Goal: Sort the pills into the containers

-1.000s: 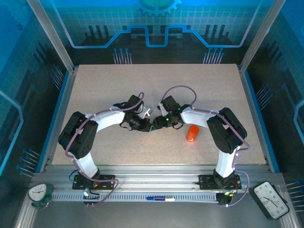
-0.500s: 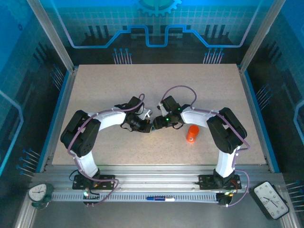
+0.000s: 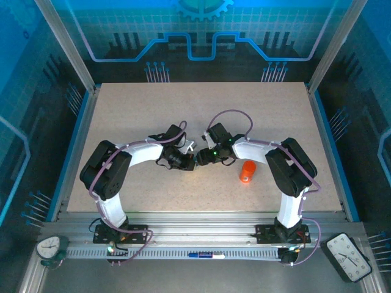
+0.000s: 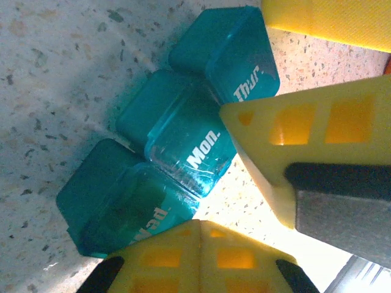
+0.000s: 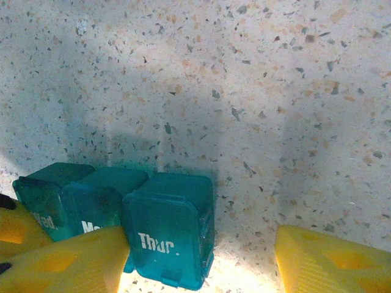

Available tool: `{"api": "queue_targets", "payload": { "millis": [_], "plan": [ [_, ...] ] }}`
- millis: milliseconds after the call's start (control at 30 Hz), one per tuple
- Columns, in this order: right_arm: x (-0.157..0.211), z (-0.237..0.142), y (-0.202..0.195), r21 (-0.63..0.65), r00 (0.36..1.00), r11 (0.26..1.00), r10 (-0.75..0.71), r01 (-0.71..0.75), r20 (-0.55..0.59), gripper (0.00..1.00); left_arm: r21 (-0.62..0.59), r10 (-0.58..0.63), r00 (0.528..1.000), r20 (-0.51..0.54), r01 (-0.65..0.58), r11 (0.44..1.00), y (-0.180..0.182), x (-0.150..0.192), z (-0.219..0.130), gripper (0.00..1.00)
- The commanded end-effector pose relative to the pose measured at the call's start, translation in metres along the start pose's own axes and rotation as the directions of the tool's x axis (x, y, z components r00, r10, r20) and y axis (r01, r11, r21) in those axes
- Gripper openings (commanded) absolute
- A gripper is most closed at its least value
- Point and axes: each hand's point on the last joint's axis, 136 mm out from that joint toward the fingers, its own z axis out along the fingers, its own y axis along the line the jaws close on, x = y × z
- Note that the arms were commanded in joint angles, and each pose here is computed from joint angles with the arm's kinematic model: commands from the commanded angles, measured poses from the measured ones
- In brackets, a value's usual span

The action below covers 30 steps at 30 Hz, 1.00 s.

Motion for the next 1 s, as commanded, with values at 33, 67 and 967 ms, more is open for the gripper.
{"api": "queue_targets", "payload": {
  "millis": [33, 67, 967],
  "plan": [
    [0.049, 0.019, -0.032, 0.111, 0.985, 0.993, 0.051, -0.032, -0.166, 0.66, -0.065, -0.045, 0.998, -0.050, 0.042, 0.997, 0.021, 0.019, 0.015, 0.07],
    [0.049, 0.019, -0.032, 0.111, 0.985, 0.993, 0.051, -0.033, -0.165, 0.66, -0.055, -0.037, 0.999, -0.039, 0.035, 0.998, 0.017, 0.015, 0.011, 0.07],
    [0.020, 0.018, -0.028, 0.070, 0.987, 0.996, 0.058, -0.047, -0.152, 0.66, -0.081, 0.047, 0.998, 0.047, -0.043, 0.996, -0.002, -0.030, -0.051, 0.13]
  ]
}}
